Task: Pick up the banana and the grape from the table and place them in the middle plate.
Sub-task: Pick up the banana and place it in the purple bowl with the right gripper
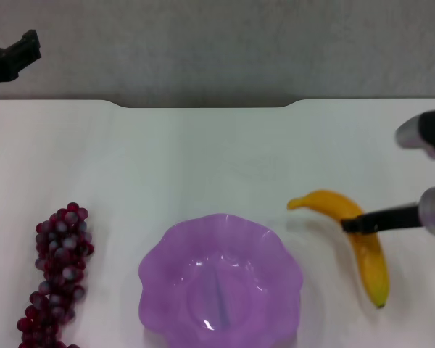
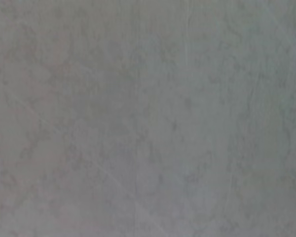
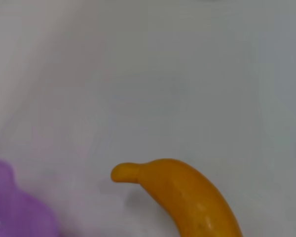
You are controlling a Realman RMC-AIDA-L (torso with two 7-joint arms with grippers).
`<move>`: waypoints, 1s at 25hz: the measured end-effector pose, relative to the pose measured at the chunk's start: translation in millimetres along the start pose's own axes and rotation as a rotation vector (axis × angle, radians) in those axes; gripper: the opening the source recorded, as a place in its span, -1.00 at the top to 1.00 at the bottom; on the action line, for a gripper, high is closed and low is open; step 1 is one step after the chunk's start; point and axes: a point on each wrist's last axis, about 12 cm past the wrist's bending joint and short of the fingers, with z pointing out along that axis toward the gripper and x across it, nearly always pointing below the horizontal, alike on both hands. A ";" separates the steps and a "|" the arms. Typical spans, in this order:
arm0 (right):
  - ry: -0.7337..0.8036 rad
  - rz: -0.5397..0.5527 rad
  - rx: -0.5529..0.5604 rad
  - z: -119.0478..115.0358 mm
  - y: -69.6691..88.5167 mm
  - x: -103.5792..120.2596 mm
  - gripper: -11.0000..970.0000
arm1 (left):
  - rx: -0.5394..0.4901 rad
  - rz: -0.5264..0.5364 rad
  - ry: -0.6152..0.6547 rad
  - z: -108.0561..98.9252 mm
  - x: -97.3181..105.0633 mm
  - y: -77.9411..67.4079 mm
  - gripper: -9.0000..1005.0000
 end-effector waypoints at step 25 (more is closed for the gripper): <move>-0.070 -0.307 -0.086 -44.9 72.0 -33.3 -0.06 | 0.015 0.017 -0.007 1.7 -2.6 -4.8 -0.69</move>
